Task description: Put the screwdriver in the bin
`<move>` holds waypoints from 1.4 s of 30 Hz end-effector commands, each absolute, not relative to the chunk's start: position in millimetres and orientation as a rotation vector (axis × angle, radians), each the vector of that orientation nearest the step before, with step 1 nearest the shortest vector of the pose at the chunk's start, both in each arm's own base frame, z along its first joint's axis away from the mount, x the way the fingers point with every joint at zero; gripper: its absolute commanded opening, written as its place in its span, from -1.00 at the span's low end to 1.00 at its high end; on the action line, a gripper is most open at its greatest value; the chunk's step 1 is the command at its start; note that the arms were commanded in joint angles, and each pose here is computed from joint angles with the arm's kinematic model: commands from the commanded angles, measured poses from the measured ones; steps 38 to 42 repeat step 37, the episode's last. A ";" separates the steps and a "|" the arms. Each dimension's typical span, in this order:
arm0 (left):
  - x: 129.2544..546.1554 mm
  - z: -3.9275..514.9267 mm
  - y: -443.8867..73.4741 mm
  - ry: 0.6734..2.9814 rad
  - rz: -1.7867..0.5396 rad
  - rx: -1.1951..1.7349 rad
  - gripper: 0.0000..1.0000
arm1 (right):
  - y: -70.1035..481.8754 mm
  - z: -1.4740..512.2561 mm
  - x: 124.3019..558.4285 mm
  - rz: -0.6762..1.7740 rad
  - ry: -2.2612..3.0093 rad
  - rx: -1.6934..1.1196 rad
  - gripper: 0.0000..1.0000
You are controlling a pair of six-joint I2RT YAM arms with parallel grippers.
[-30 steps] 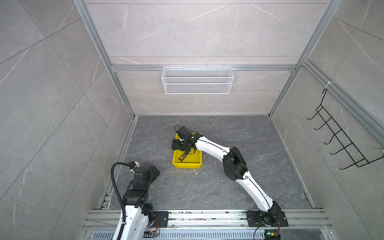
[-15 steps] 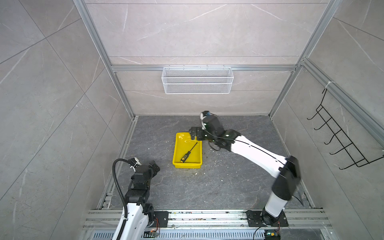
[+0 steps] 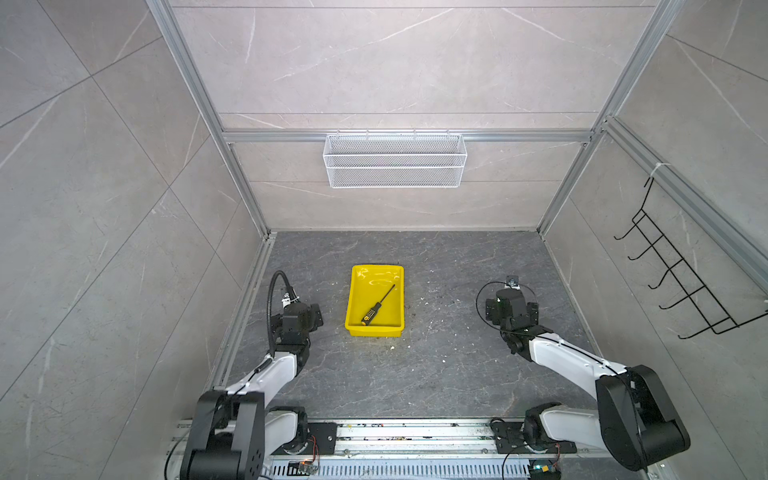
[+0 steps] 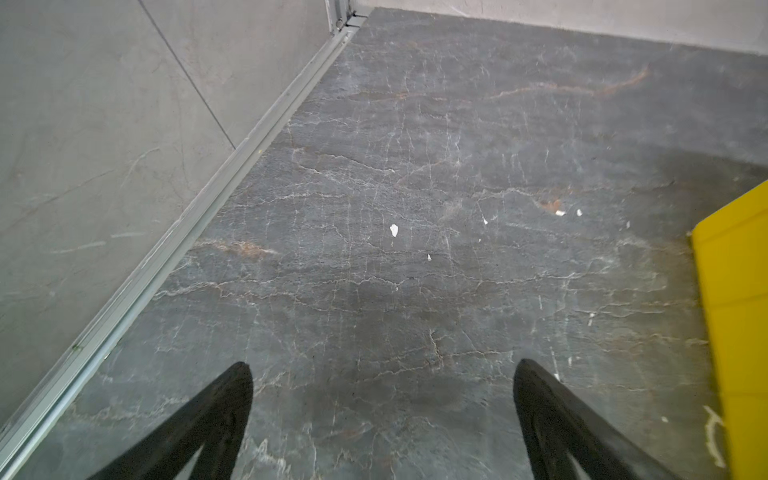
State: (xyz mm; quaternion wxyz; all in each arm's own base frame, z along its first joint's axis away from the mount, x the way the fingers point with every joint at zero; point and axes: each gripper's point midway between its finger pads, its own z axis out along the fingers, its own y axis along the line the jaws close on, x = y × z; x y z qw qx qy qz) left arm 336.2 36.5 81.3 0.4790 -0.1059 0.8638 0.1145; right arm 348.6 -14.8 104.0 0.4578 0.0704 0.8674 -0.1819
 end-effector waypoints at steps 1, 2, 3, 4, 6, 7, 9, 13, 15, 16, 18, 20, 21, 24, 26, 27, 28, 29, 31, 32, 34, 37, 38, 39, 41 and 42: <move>369.7 110.4 28.3 1.978 0.307 -0.110 0.99 | -15.6 119.7 369.0 -0.351 1.988 0.253 1.00; 375.7 111.8 27.0 1.961 0.307 -0.097 0.99 | -16.0 116.8 372.7 -0.336 1.971 0.256 1.00; 379.6 110.2 29.0 1.962 0.294 -0.128 0.99 | -15.7 113.8 376.8 -0.326 1.960 0.256 1.00; 382.2 107.0 30.7 1.957 0.277 -0.142 0.99 | -13.9 114.8 382.5 -0.331 1.956 0.236 1.00; 388.7 100.6 34.9 1.940 0.260 -0.152 0.99 | -5.7 107.7 386.8 -0.290 1.949 0.182 0.99; 387.5 97.4 35.1 1.972 0.240 -0.160 0.99 | -2.9 104.3 388.5 -0.269 1.935 0.161 0.99; 385.6 96.2 39.4 1.954 0.222 -0.178 0.99 | 8.8 101.2 389.4 -0.218 1.954 0.089 0.99; 380.7 91.0 43.7 1.902 0.221 -0.200 1.00 | 6.8 103.1 387.8 -0.216 1.931 0.100 0.99; 377.9 87.9 42.5 1.936 0.211 -0.204 1.00 | 11.5 102.8 387.1 -0.188 1.920 0.076 0.99; 378.7 89.1 43.7 1.924 0.220 -0.204 1.00 | 14.6 100.5 384.7 -0.155 1.912 0.056 0.99; 379.0 88.8 43.1 1.925 0.215 -0.204 1.00 | 15.4 103.0 383.6 -0.147 1.815 0.036 0.99; 379.4 89.4 43.4 1.921 0.219 -0.202 1.00 | 14.5 93.8 380.0 -0.143 1.906 0.054 0.99; 379.0 88.9 43.5 1.923 0.218 -0.203 1.00 | 13.5 96.6 385.5 -0.158 1.878 0.053 0.99; 378.9 88.9 42.8 1.924 0.215 -0.202 1.00 | 14.3 94.5 384.5 -0.145 1.906 0.051 0.99; 378.8 88.3 42.9 1.929 0.214 -0.202 1.00 | 13.6 96.6 385.4 -0.150 1.883 0.052 0.99; 379.0 88.7 43.0 1.927 0.215 -0.202 1.00 | 13.8 95.3 385.0 -0.147 1.896 0.053 0.99; 379.2 89.0 42.7 1.926 0.215 -0.200 1.00 | 14.0 94.5 384.6 -0.146 1.901 0.053 0.99; 379.2 89.1 42.9 1.926 0.214 -0.203 1.00 | 14.0 94.7 385.4 -0.147 1.899 0.053 0.99; 379.3 89.2 42.7 1.925 0.213 -0.203 1.00 | 14.3 94.6 386.5 -0.145 1.901 0.051 0.99; 378.9 88.8 42.9 1.926 0.214 -0.203 1.00 | 14.3 93.7 386.7 -0.141 1.907 0.051 0.99; 379.2 89.2 42.7 1.925 0.213 -0.203 1.00 | 14.5 93.7 386.5 -0.140 1.906 0.050 0.99; 379.1 89.1 42.8 1.926 0.214 -0.203 1.00 | 13.2 95.1 385.3 -0.145 1.896 0.052 0.99; 379.1 89.1 42.8 1.926 0.214 -0.203 1.00 | 13.2 95.1 385.3 -0.145 1.896 0.052 0.99; 379.1 89.1 42.8 1.926 0.214 -0.203 1.00 | 13.2 95.1 385.3 -0.145 1.896 0.052 0.99; 379.1 89.1 42.8 1.926 0.214 -0.203 1.00 | 13.2 95.1 385.3 -0.145 1.896 0.052 0.99; 379.1 89.1 42.8 1.926 0.214 -0.203 1.00 | 13.2 95.1 385.3 -0.145 1.896 0.052 0.99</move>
